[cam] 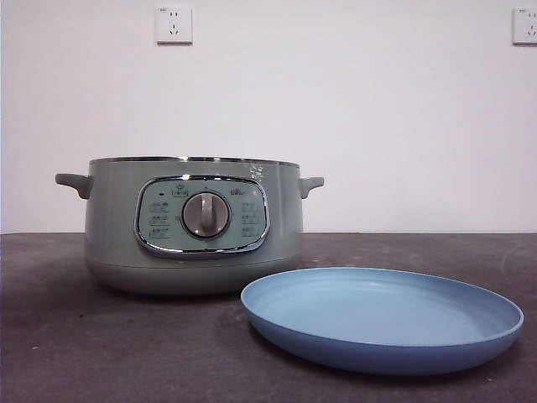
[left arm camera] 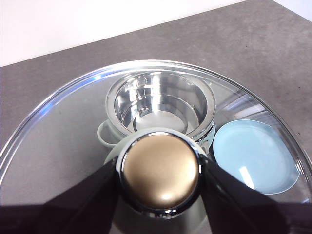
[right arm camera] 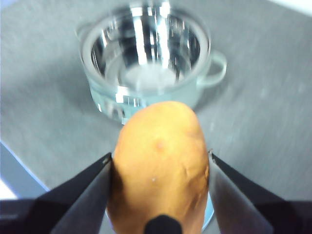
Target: Take the potato out from the steamer,put the potato on the plate,close the lid
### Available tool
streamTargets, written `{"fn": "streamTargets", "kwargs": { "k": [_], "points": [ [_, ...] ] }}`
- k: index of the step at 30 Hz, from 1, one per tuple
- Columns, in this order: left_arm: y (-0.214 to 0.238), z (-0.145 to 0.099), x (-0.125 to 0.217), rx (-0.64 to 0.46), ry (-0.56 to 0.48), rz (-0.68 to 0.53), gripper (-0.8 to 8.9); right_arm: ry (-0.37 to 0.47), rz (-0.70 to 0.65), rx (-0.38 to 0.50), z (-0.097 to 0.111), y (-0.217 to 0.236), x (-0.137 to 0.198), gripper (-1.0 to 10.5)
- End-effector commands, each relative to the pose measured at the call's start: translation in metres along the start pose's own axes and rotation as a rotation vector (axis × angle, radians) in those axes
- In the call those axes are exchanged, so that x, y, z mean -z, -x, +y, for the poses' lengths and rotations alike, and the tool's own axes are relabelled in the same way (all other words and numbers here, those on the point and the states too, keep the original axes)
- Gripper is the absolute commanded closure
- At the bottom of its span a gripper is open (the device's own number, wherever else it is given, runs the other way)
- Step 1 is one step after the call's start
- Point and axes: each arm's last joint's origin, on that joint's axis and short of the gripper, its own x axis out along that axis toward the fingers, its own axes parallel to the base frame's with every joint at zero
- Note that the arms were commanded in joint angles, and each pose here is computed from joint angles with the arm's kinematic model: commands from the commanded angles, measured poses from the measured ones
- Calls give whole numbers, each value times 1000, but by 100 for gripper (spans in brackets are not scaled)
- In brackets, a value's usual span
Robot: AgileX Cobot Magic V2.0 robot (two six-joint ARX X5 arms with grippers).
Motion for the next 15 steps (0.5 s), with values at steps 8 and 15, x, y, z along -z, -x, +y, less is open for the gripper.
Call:
{"fn": "streamTargets", "kwargs": {
  "k": [8, 15],
  "points": [
    [8, 0, -7, 0, -19, -83, 822, -72, 79, -3, 2, -67, 57, 967],
    [8, 0, -7, 0, -19, -83, 822, -83, 110, -1, 4, -113, 79, 966]
  ]
}}
